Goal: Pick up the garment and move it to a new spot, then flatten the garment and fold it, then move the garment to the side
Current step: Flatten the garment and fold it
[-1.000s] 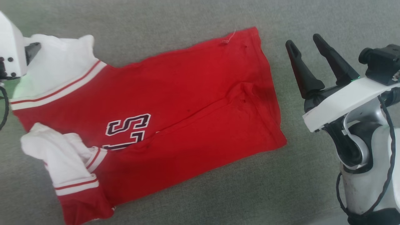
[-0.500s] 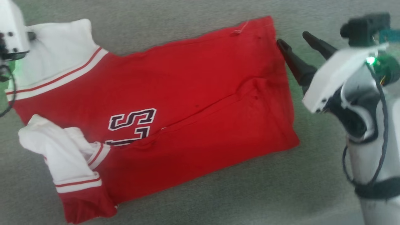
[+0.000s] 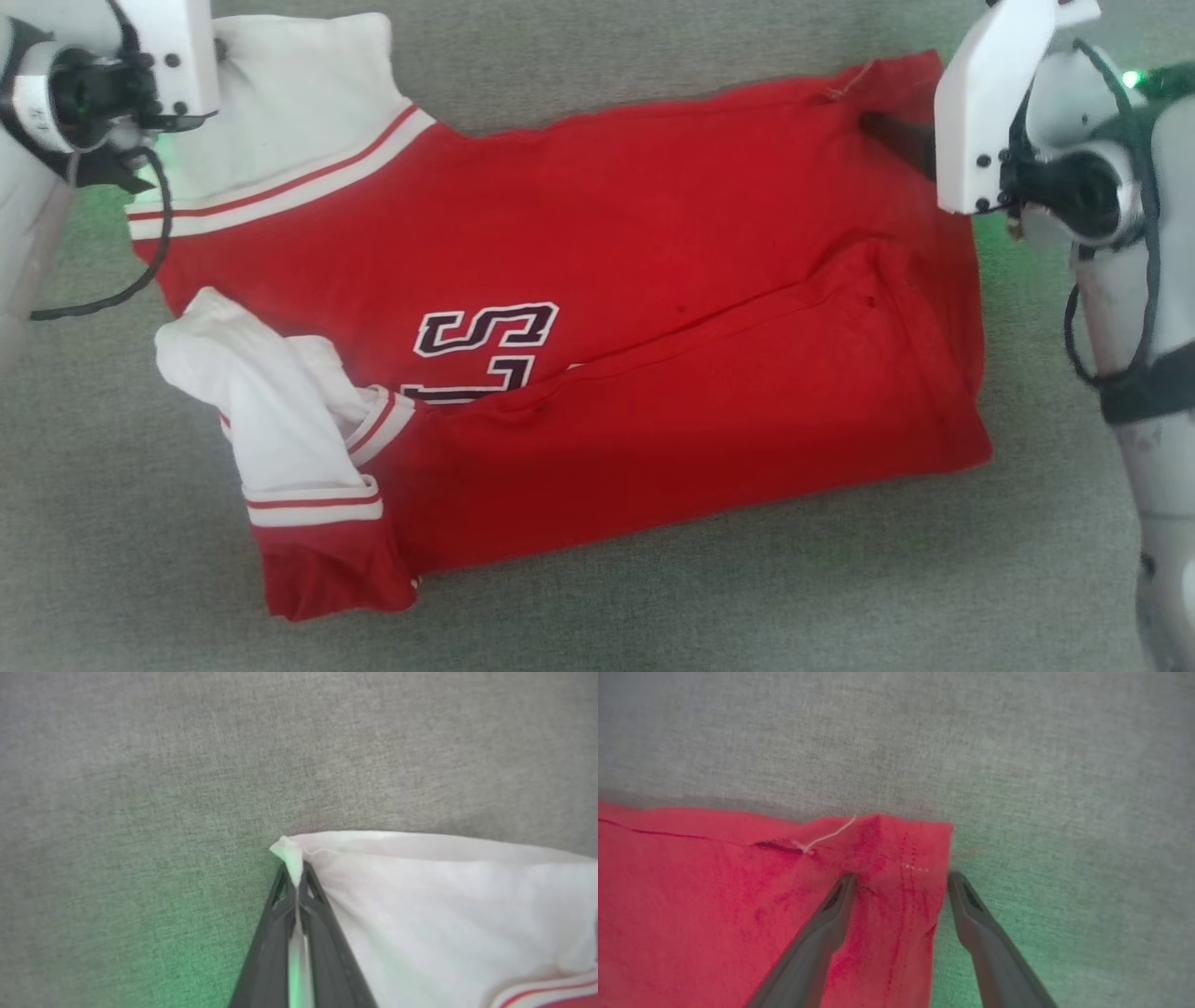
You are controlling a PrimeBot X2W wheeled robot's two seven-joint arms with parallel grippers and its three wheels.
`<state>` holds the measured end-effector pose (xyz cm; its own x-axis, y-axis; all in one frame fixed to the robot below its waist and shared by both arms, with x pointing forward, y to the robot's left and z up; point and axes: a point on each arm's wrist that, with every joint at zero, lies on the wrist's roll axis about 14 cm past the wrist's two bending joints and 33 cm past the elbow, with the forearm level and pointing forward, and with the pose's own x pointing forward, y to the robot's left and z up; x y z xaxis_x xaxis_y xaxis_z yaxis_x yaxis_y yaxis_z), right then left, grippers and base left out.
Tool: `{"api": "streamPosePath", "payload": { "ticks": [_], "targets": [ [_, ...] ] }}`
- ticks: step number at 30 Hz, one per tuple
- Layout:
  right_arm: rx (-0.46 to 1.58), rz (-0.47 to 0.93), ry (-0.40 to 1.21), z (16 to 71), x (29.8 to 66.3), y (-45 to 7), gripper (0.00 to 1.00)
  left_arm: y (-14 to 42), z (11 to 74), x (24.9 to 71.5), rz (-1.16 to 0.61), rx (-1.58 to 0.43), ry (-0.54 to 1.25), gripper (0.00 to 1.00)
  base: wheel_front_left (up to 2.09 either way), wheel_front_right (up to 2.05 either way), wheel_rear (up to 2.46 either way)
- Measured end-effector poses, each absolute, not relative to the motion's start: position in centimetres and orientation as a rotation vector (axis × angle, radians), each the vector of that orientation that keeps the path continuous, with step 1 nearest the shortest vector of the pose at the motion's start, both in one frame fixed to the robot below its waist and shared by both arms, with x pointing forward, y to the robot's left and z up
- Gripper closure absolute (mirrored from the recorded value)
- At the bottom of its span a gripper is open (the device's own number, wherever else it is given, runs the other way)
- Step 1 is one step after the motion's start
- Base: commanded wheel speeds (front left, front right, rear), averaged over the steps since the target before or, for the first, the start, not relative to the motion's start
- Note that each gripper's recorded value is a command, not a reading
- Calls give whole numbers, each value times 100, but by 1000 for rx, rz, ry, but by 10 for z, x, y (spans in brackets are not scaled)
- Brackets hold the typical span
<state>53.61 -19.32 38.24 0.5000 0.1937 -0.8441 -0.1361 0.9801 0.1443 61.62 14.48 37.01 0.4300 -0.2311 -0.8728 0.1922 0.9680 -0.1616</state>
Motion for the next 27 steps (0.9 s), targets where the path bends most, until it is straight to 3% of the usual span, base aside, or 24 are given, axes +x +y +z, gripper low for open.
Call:
{"api": "streamPosePath", "payload": {
  "ticks": [1,2,3,13,27],
  "targets": [
    [41,206,1066,379,535,-192,0,145,370,616,-263,-42,1092,100,0,0,0],
    [27,213,1089,377,536,-191,28,145,369,616,-263,-43,1090,100,0,0,0],
    [22,217,1109,376,536,-190,100,146,369,616,-261,-44,1089,100,0,0,0],
    [-59,205,1096,382,544,-196,100,144,384,614,-272,-46,1038,100,0,0,0],
    [-70,252,868,439,532,-192,100,148,466,592,-348,66,912,100,0,0,0]
  ]
}}
